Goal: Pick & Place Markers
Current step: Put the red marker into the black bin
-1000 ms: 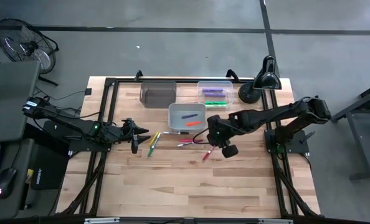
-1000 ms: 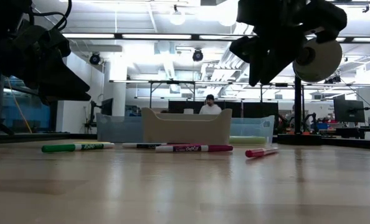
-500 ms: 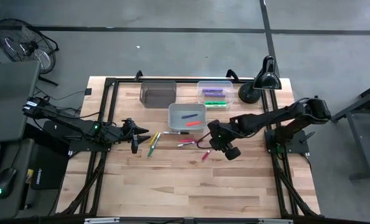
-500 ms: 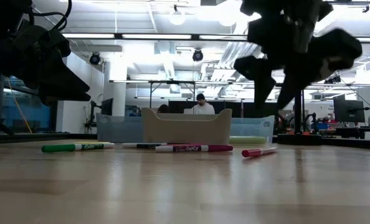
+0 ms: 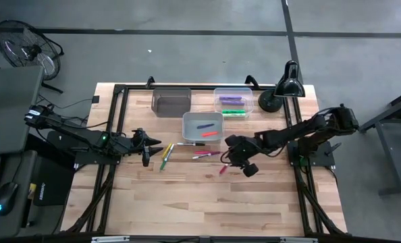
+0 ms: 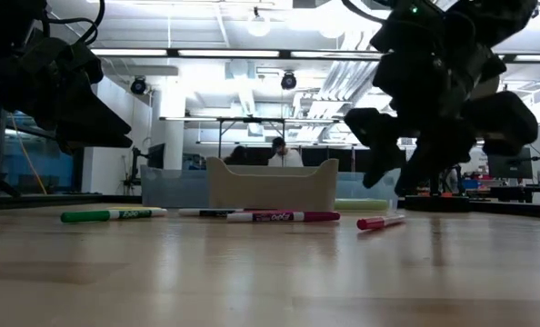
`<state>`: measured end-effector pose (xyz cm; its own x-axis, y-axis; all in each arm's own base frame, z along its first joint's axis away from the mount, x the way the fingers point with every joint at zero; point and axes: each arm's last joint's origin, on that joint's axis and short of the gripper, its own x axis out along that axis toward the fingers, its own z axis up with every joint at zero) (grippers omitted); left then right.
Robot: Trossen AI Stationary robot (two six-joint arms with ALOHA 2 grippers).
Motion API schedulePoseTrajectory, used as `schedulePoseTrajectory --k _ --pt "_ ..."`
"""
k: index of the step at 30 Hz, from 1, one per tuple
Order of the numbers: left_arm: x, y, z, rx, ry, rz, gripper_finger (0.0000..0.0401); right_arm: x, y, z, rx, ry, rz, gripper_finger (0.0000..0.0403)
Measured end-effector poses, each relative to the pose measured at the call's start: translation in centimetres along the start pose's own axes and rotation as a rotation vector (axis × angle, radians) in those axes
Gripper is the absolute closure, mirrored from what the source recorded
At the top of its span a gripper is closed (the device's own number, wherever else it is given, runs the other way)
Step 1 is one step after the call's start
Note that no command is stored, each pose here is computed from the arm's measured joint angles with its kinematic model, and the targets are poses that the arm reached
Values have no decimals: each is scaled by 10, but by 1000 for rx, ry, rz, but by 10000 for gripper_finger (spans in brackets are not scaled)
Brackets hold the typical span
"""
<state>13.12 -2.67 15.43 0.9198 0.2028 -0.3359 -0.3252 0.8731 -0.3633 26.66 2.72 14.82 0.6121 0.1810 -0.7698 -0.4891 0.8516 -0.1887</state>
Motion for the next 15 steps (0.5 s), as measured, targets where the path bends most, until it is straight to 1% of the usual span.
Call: schedulePoseTrajectory --k 5,7,11,15 --pt "0 0 0 0 0 0 226 1 2 -4 -19 20 10 222" --pt "0 0 0 0 -2 2 226 1 2 -4 -44 20 10 222" --pt "0 0 0 -1 -2 2 226 -1 0 0 -50 15 3 224" --pt "0 0 0 -1 -2 3 226 -4 -3 4 -72 71 -6 226"
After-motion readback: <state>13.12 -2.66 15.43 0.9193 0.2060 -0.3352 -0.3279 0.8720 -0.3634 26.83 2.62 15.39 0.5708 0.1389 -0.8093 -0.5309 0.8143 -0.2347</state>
